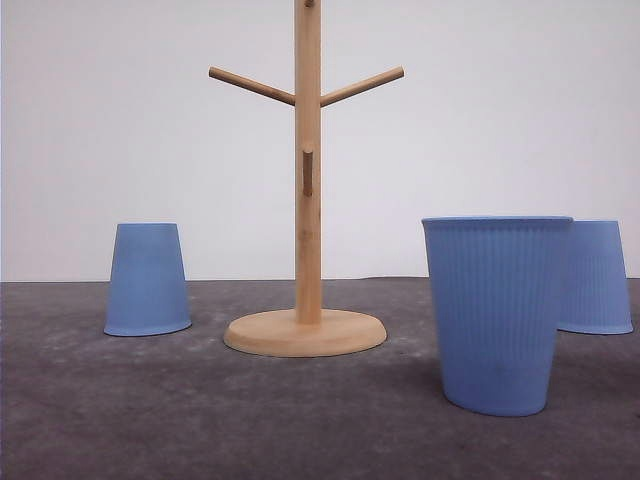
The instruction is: Place three cups
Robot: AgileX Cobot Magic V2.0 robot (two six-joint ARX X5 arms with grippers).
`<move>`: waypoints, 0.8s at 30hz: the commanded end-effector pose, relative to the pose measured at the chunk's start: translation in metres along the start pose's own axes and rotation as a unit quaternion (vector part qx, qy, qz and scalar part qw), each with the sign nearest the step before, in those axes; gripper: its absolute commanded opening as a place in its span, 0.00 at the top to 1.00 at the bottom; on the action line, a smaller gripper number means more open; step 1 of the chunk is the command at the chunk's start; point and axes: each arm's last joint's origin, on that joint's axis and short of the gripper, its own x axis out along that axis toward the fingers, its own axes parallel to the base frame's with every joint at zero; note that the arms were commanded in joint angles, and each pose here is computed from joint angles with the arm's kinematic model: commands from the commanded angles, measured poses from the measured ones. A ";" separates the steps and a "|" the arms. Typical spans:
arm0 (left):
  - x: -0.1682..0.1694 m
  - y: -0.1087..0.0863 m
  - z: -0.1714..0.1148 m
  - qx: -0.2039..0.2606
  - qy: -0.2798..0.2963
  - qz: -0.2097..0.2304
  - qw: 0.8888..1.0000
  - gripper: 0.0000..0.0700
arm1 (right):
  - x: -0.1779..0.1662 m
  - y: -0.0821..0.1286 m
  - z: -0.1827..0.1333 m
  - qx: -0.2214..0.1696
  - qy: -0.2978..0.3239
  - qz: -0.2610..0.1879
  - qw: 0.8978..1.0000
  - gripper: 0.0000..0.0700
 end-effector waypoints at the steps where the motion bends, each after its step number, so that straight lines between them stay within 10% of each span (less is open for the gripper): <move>1: -0.005 -0.002 0.008 0.050 -0.009 0.012 0.999 0.98 | -0.002 0.003 0.006 -0.040 -0.007 0.006 0.999 0.99; 5: -0.011 -0.003 0.016 0.059 -0.021 0.022 0.998 0.88 | -0.001 0.006 0.007 -0.061 -0.004 0.007 0.998 0.87; 9: -0.011 -0.003 0.017 0.057 -0.021 0.022 0.998 0.40 | -0.002 0.005 0.007 -0.066 -0.005 -0.011 0.998 0.44; 24: 0.042 0.003 0.035 -0.046 0.040 0.022 0.998 0.20 | -0.003 0.005 0.009 -0.065 -0.015 -0.011 0.998 0.44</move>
